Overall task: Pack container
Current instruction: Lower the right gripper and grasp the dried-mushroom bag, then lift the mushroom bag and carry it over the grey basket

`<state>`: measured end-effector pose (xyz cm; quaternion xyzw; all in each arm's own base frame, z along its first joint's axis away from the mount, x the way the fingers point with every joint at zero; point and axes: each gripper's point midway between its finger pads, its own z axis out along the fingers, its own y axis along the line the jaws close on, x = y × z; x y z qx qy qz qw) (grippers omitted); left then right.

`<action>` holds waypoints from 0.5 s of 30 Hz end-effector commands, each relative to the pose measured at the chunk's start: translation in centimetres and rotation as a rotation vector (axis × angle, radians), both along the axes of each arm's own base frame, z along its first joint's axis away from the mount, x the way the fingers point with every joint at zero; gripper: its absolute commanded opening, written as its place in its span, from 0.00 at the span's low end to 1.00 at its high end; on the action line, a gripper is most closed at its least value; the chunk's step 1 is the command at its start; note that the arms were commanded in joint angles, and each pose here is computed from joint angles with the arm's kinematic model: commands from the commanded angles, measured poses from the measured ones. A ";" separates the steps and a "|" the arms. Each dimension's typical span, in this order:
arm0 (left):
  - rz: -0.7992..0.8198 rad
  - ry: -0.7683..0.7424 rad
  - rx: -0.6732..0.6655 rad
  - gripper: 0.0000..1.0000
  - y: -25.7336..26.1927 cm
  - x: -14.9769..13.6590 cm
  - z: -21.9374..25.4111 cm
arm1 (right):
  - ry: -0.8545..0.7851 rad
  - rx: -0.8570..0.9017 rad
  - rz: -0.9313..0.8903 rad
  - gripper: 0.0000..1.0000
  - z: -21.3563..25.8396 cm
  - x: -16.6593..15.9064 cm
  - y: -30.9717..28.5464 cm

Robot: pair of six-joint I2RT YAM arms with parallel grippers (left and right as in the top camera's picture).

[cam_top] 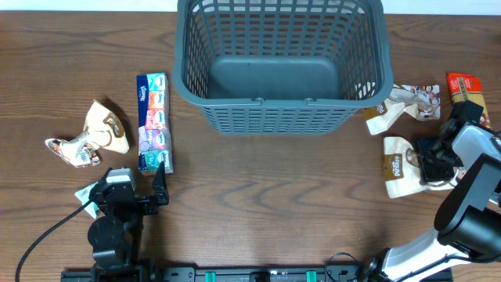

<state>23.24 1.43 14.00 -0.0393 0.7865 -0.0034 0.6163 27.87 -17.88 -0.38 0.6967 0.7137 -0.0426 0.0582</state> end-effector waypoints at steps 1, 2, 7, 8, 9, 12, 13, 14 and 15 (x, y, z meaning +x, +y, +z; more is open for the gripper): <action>-0.004 0.021 -0.006 0.99 -0.1 0.0 -1.1 | 0.037 0.013 -0.011 0.01 -0.9 -1.1 0.6; -0.004 0.022 -0.007 0.99 0.0 0.0 -1.1 | 0.038 0.013 -0.011 0.01 -0.9 -1.1 0.6; -0.004 0.021 -0.007 0.99 -0.1 0.0 -1.1 | 0.037 0.011 -0.029 0.01 -0.9 -1.1 0.5; -0.004 0.021 -0.007 0.99 0.0 0.0 -1.1 | 0.036 0.011 -0.029 0.01 -0.9 -1.1 0.5; -0.004 0.021 -0.007 0.99 -0.1 0.0 -1.1 | 0.035 0.011 -0.028 0.01 -0.8 -1.1 0.5; -0.004 0.022 -0.007 0.99 0.0 0.0 -1.1 | 0.036 0.011 -0.024 0.01 -0.5 -1.2 0.6; -0.004 0.021 -0.007 0.98 -0.1 0.0 -1.1 | 0.028 0.013 -0.014 0.01 -0.2 -1.0 0.6; -0.004 0.021 -0.007 0.99 0.0 0.0 -1.1 | 0.016 0.017 0.002 0.01 0.2 -0.6 0.6; -0.004 0.022 -0.006 0.99 -0.1 0.0 -1.1 | -0.003 0.019 0.021 0.01 0.8 -0.2 0.6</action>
